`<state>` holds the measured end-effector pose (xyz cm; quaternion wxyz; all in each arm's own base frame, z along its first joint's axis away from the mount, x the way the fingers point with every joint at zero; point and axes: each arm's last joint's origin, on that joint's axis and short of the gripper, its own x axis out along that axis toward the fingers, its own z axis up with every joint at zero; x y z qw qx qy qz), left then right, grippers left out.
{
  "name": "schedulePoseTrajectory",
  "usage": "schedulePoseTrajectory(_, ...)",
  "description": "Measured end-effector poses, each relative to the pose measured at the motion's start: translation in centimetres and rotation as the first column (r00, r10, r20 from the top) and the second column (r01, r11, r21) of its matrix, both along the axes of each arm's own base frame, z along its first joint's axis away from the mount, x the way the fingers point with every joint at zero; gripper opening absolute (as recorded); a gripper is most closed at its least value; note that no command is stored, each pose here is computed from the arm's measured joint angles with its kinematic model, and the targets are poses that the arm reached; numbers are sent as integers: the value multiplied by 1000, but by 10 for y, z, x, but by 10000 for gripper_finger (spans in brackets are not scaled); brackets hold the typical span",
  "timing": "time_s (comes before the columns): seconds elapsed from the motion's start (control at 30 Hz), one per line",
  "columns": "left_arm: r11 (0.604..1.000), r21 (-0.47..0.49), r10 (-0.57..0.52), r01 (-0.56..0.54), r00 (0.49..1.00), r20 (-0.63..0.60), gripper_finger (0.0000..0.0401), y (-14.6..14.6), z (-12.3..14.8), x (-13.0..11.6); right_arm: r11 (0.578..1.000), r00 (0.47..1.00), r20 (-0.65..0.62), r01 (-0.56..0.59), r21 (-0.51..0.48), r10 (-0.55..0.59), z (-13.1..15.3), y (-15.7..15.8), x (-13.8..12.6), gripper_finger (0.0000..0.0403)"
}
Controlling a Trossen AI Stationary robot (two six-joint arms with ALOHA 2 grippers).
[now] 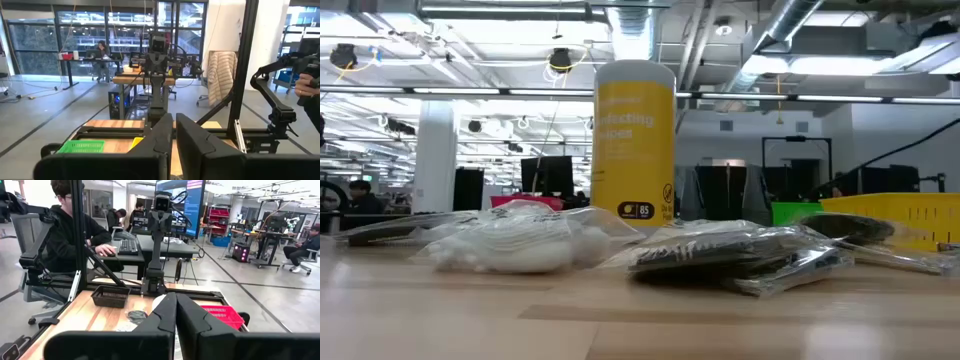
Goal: Pick & Place Travel size toiletries
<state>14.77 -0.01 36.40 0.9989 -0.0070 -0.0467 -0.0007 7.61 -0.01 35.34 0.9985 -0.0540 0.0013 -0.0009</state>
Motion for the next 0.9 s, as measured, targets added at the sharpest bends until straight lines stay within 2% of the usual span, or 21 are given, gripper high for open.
schedulePoseTrajectory(0.4,1000,-1,0,0,998,-56,16,0,-8,14,1000,998,-60,1,4,0,-7,0,1,0)
schedulePoseTrajectory(0.53,1000,-1,0,0,996,-94,16,0,-13,23,999,986,-165,30,16,-27,-16,-1,6,0)
schedulePoseTrajectory(0.7,1000,-1,0,0,992,-125,16,0,-19,33,984,941,-303,171,52,-148,-28,-4,18,6)
schedulePoseTrajectory(0.9,1000,-1,0,0,990,-144,16,0,-22,38,977,902,-398,206,57,-167,-37,-5,38,24)
